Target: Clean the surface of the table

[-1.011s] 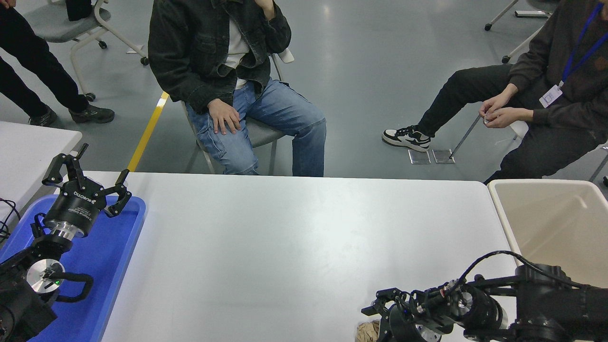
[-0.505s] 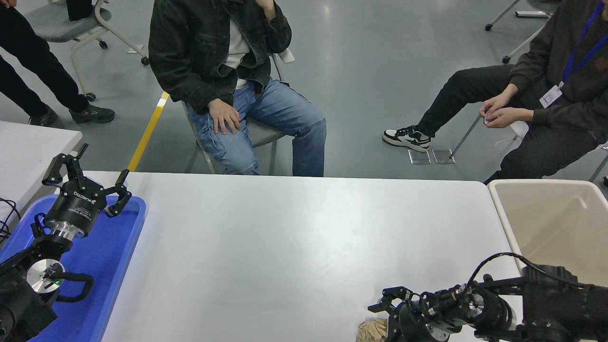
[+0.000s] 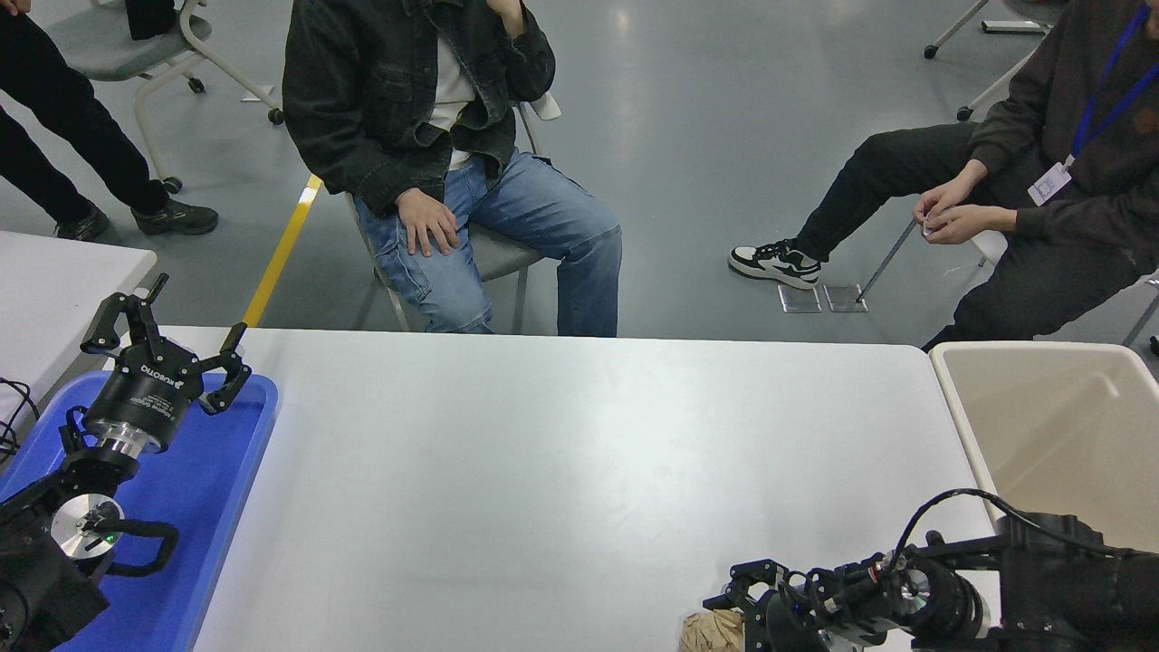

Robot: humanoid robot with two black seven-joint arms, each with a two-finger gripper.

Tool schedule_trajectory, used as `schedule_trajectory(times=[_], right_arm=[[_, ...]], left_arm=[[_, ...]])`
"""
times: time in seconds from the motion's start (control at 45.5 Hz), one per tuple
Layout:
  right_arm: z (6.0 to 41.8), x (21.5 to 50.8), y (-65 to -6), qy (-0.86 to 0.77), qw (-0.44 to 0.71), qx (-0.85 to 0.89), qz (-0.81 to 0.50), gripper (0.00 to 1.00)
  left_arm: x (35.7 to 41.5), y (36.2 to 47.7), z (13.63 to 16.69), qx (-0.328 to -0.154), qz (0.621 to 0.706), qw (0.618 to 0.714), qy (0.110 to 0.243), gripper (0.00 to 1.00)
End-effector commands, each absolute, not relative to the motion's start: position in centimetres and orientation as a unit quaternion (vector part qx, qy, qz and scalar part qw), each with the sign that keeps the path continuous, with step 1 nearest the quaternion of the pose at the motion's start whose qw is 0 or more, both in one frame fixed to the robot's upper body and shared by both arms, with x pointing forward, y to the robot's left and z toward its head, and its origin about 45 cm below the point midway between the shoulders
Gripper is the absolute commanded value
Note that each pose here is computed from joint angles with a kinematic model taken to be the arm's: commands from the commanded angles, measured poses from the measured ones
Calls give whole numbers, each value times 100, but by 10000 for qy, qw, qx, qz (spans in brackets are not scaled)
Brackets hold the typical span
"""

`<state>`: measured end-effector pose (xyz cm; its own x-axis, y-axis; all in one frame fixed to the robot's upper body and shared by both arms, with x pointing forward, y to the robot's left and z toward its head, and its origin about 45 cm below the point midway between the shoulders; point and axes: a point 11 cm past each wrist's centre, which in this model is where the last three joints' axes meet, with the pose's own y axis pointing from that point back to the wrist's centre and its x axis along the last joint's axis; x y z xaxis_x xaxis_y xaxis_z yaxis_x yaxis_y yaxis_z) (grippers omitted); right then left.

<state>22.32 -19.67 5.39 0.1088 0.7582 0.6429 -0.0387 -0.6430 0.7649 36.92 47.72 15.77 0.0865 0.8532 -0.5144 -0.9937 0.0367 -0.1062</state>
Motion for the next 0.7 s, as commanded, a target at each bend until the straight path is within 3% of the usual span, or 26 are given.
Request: schedule_trajectory(times=[0.0, 0.088, 0.132, 0.198, 0.396, 0.681], right_arm=[[526, 2257, -2022, 2668, 3165, 6646, 6221, 58], [523, 2262, -2028, 2672, 3170, 6648, 6214, 38], [515, 2282, -2050, 2690, 3238, 6634, 6187, 12], [511, 2301, -2052, 2663, 3276, 6651, 6160, 0], [590, 2377, -2006, 2618, 3233, 6666, 6185, 0], [1117, 2604, -1668, 2231, 2975, 7028, 6065, 0]], left_arm=[[3692, 4770, 1576, -2233, 6571, 7025, 1575, 100], [3692, 4769, 1575, -2228, 6570, 7027, 1580, 100], [3691, 4776, 1579, -2225, 6574, 7026, 1574, 100], [3691, 4776, 1579, -2225, 6574, 7026, 1574, 100], [3692, 4770, 1576, -2233, 6571, 7025, 1575, 100], [3691, 4777, 1580, -2230, 6575, 7024, 1569, 100]])
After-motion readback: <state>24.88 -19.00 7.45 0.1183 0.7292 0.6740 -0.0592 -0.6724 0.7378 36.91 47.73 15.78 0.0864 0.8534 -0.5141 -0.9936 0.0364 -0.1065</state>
